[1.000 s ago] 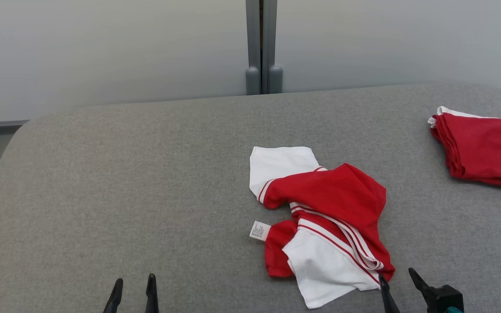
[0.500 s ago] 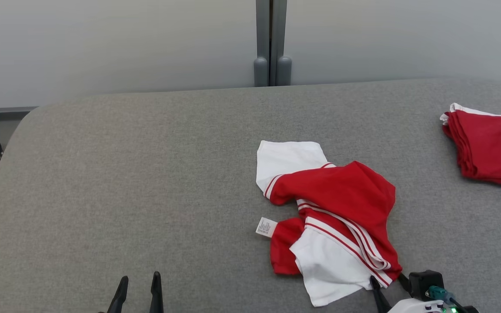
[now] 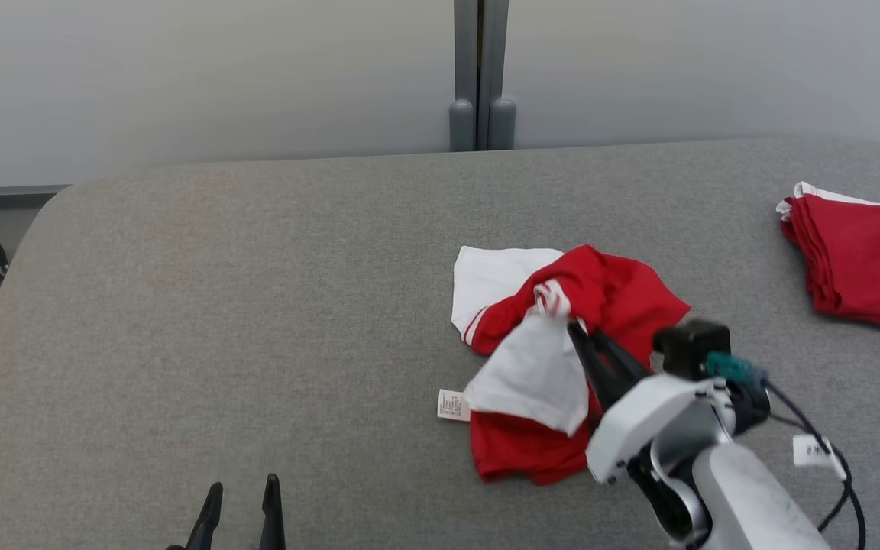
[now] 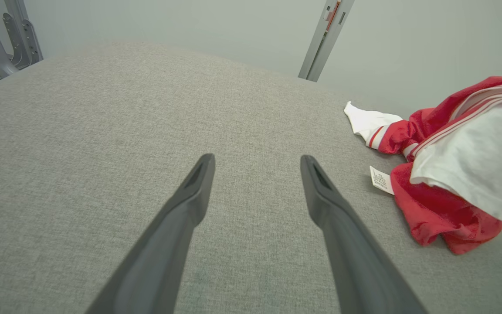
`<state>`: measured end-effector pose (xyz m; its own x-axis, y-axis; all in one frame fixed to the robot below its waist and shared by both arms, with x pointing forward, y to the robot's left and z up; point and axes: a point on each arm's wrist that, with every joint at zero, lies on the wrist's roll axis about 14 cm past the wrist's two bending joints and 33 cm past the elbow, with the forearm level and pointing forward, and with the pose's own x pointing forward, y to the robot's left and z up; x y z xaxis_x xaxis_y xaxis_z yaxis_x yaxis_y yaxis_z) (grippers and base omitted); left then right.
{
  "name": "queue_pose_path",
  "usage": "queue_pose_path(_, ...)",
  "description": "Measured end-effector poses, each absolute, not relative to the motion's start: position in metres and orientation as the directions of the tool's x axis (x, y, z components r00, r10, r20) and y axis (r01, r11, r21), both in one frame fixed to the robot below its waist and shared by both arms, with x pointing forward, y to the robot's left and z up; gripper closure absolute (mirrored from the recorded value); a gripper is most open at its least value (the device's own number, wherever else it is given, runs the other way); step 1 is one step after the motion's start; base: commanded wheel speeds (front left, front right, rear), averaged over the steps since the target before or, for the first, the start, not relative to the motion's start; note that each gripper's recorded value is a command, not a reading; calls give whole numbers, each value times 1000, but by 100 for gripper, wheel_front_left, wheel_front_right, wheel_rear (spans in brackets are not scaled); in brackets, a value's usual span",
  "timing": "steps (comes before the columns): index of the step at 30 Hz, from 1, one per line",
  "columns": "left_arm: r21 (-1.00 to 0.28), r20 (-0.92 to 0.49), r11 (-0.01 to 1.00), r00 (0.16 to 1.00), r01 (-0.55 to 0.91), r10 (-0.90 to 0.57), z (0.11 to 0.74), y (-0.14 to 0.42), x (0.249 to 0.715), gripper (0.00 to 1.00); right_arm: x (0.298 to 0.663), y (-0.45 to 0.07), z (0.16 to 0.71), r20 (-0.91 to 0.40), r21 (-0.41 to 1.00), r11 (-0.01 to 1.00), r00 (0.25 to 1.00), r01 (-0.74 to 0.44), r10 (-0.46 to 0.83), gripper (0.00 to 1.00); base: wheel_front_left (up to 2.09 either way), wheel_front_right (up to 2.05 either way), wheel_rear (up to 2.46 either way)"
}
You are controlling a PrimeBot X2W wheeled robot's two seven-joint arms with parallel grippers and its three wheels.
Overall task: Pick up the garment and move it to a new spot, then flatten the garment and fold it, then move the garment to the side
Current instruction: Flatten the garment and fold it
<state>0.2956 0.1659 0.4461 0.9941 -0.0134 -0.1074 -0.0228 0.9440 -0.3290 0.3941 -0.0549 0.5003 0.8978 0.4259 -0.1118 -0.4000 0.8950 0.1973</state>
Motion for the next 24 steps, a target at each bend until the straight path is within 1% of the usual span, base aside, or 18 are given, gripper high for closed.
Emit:
queue_pose_path(2, -334, -100, 943, 995, -13, -22, 448, 163, 298, 0, 402, -38, 544, -32, 217, 859, 876, -464, 482, 100, 0, 0, 0)
queue_pose_path(6, -345, -75, 939, 997, 7, -35, 455, 158, 305, 0, 415, -14, 602, 37, 225, 799, 824, -558, 565, 100, 0, 0, 0)
queue_pose_path(8, -352, -69, 936, 997, 7, -34, 457, 158, 306, 0, 420, -2, 619, 50, 214, 775, 799, -595, 599, 100, 0, 0, 0)
queue_pose_path(14, -374, -68, 927, 998, -28, 3, 458, 164, 301, 0, 427, 50, 661, 94, 210, 658, 685, -723, 722, 100, 0, 0, 0)
queue_pose_path(21, -388, -70, 918, 996, -85, 62, 457, 176, 287, 0, 422, 104, 723, 244, 218, 501, 544, -837, 803, 100, 0, 0, 0)
queue_pose_path(24, -391, -64, 914, 994, -103, 85, 458, 180, 281, 0, 417, 118, 749, 303, 211, 456, 501, -865, 811, 100, 0, 0, 0)
